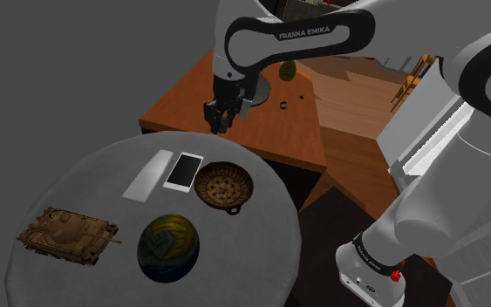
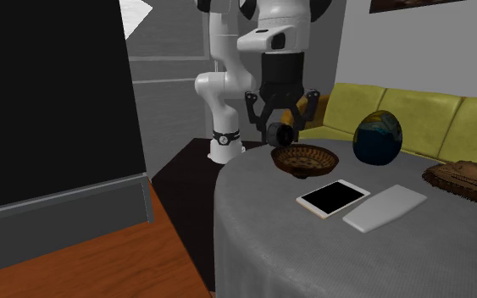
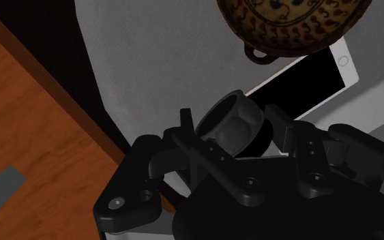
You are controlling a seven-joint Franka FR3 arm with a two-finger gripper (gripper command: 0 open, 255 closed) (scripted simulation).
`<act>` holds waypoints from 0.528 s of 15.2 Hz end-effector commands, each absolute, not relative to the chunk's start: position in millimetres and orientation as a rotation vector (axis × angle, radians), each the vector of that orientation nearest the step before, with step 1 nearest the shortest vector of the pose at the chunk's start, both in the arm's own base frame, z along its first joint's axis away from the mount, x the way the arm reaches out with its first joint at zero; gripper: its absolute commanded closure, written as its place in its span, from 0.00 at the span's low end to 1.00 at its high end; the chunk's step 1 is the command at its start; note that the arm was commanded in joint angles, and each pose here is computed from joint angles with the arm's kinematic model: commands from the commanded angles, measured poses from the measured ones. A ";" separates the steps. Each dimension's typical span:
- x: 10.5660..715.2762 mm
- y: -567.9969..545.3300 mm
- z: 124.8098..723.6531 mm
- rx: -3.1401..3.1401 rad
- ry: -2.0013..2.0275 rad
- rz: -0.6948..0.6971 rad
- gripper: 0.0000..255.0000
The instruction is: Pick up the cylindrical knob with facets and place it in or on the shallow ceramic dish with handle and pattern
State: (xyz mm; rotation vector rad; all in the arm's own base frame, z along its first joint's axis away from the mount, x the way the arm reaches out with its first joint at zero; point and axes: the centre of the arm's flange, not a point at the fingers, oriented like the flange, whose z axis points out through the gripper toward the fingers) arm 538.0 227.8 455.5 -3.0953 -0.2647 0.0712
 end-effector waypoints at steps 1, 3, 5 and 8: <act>526.2 233.7 459.9 -3.095 -0.265 0.072 1.00; 502.7 245.8 459.4 -3.095 -0.265 0.072 1.00; 479.2 257.9 458.9 -3.095 -0.265 0.072 1.00; 444.0 276.0 458.2 -3.095 -0.265 0.072 1.00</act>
